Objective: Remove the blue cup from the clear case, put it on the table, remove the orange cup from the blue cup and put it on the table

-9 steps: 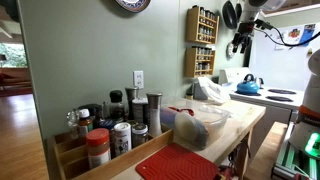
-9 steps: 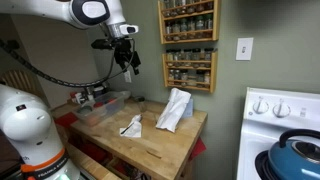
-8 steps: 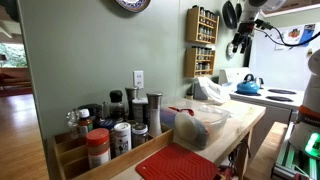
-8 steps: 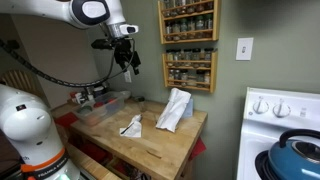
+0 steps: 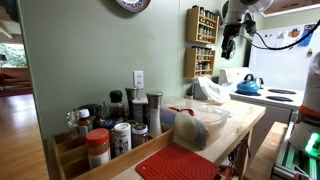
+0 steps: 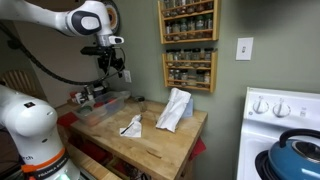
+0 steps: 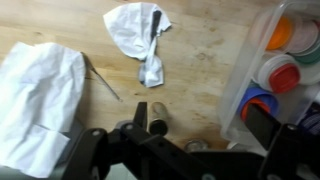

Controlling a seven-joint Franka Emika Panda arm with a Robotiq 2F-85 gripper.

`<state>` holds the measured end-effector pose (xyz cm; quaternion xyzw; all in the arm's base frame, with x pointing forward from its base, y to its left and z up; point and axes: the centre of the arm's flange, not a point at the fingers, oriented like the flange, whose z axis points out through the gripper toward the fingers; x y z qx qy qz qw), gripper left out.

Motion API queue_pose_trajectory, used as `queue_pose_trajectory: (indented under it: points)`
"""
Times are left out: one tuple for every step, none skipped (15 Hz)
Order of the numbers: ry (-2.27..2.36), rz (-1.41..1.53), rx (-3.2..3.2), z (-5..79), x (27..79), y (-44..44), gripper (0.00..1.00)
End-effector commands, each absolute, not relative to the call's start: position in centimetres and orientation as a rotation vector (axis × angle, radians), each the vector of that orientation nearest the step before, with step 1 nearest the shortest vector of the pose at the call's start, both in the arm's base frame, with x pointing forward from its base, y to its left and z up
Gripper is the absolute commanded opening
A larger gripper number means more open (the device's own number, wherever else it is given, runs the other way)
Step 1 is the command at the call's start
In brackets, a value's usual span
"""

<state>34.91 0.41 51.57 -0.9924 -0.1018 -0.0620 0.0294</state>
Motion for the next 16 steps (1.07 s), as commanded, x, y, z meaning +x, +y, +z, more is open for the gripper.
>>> queue_pose_trajectory:
  points:
    - [-0.600,-0.106,-2.971,48.5,35.4,10.2,1.00]
    - [-0.687,-0.075,-2.947,47.9,35.3,13.2,1.00]
    - [-0.774,-0.036,-2.929,47.1,35.4,16.0,1.00]
    - [-0.862,-0.015,-2.904,46.3,35.5,18.8,1.00]
    - [-0.951,-0.014,-2.875,45.7,35.8,21.2,1.00]
    - [-0.826,-0.057,-2.930,47.2,33.4,17.3,1.00]
    - [-0.889,-0.048,-2.914,46.5,33.4,19.4,1.00]
    - [-0.922,-0.030,-2.905,45.9,33.6,20.6,1.00]
    - [-0.933,-0.018,-2.901,45.6,33.9,21.1,1.00]
    - [-0.938,-0.011,-2.898,45.4,34.2,21.2,1.00]
    - [-0.940,-0.010,-2.895,45.4,34.5,21.1,1.00]
    - [-0.941,-0.011,-2.893,45.5,34.5,21.0,1.00]
    - [-0.941,-0.012,-2.893,45.5,34.6,21.0,1.00]
    - [-0.959,-0.006,-2.888,45.4,34.5,21.5,1.00]
    - [-0.986,0.007,-2.866,44.5,35.5,23.7,1.00]
    - [-1.004,0.003,-2.857,43.9,36.0,24.8,1.00]
